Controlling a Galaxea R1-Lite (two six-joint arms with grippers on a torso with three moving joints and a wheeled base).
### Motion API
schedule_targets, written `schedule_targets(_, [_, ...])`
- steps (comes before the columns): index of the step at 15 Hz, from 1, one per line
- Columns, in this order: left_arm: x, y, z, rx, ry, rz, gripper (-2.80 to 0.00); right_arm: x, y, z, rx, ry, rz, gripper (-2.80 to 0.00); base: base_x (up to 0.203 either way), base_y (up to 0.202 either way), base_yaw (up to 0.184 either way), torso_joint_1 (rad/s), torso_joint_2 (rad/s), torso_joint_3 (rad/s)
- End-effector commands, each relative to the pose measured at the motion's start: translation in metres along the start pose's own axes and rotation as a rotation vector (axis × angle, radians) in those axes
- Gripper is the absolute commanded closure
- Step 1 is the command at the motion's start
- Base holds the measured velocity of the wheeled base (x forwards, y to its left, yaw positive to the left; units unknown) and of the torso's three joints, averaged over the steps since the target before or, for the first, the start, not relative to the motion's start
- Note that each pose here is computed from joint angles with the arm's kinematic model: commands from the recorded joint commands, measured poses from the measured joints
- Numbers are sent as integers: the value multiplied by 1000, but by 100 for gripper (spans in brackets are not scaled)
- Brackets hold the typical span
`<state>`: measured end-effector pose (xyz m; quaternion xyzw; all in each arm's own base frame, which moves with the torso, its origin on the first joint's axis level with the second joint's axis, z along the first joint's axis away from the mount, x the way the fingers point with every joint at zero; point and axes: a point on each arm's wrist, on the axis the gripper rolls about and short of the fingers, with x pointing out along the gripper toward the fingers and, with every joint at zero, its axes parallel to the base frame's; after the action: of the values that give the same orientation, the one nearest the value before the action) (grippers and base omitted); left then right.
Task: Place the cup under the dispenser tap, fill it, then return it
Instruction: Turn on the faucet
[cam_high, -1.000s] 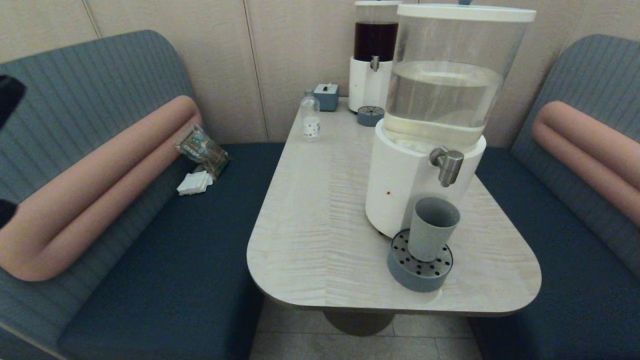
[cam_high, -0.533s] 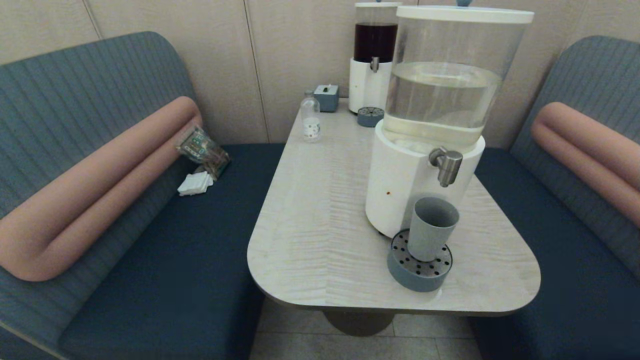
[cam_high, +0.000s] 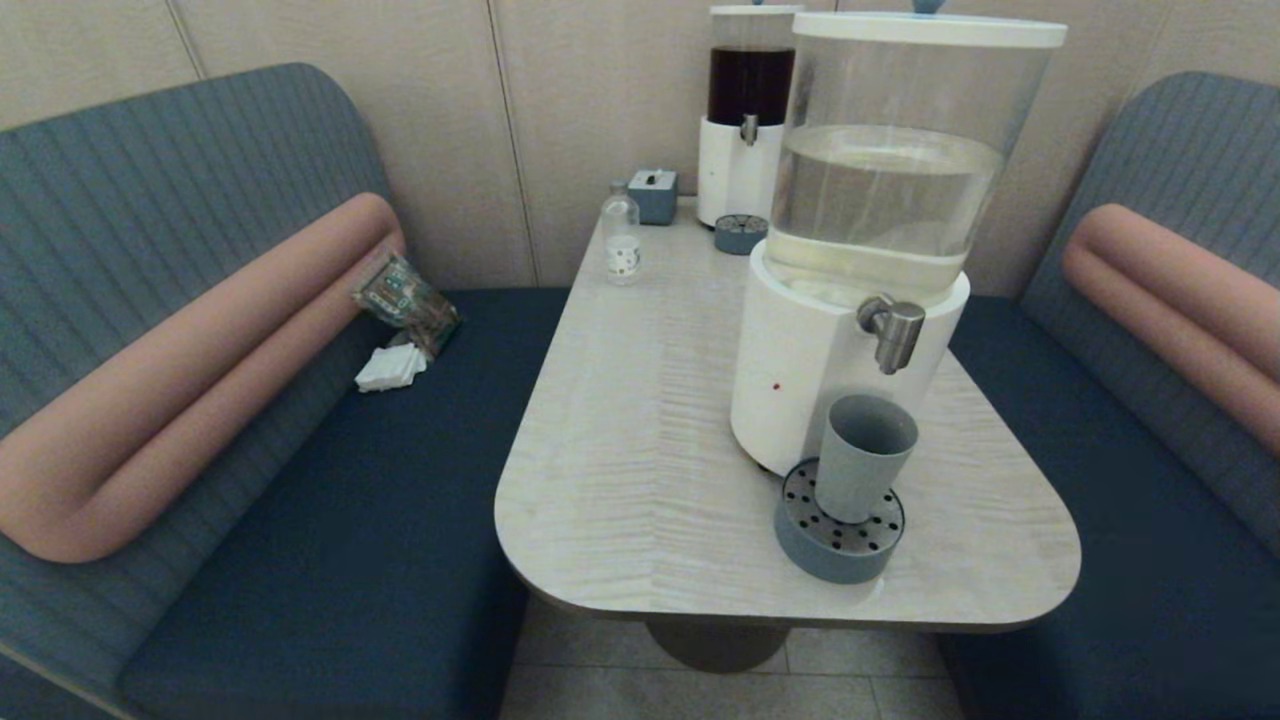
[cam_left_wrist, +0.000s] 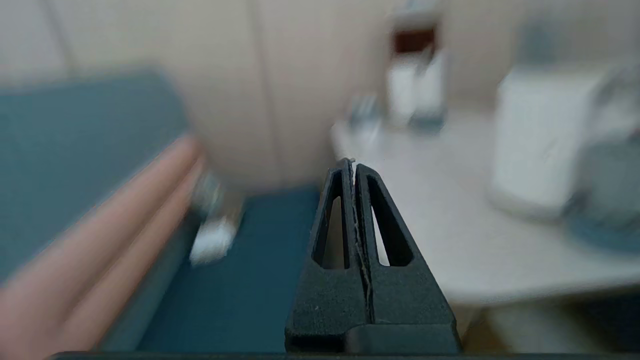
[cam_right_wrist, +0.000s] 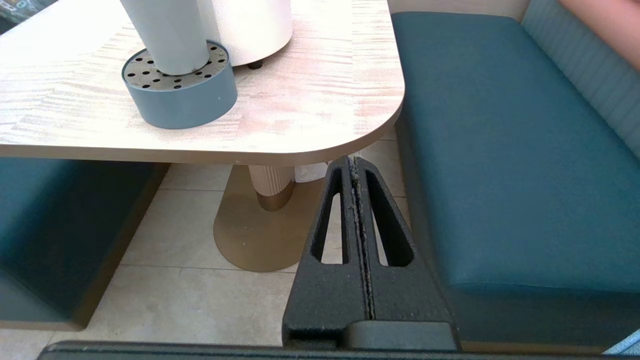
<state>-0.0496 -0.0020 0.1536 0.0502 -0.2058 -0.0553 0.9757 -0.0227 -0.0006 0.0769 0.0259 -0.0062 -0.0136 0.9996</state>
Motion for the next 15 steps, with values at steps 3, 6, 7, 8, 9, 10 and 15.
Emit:
schedule_targets(3, [-1, -3, -64, 17, 229, 75, 0, 0, 0, 0, 0, 1, 0, 0, 0, 0, 0, 0, 0, 0])
schedule_targets(6, [-4, -3, -74, 29, 332, 107, 0, 0, 0, 0, 0, 2, 0, 0, 0, 0, 0, 0, 0, 0])
schedule_targets(7, [-4, -4, -75, 21, 342, 101, 0, 0, 0, 0, 0, 2, 0, 0, 0, 0, 0, 0, 0, 0])
schedule_targets(8, [-4, -4, -75, 16, 347, 91, 0, 0, 0, 0, 0, 2, 0, 0, 0, 0, 0, 0, 0, 0])
schedule_targets(9, [-5, -4, -77, 6, 366, 75, 0, 0, 0, 0, 0, 1, 0, 0, 0, 0, 0, 0, 0, 0])
schedule_targets(10, [-7, -5, -82, -1, 425, 62, 0, 0, 0, 0, 0, 1, 0, 0, 0, 0, 0, 0, 0, 0])
schedule_targets(15, [-8, -5, -82, -9, 445, 55, 0, 0, 0, 0, -2, -1, -1, 0, 0, 0, 0, 0, 0, 0])
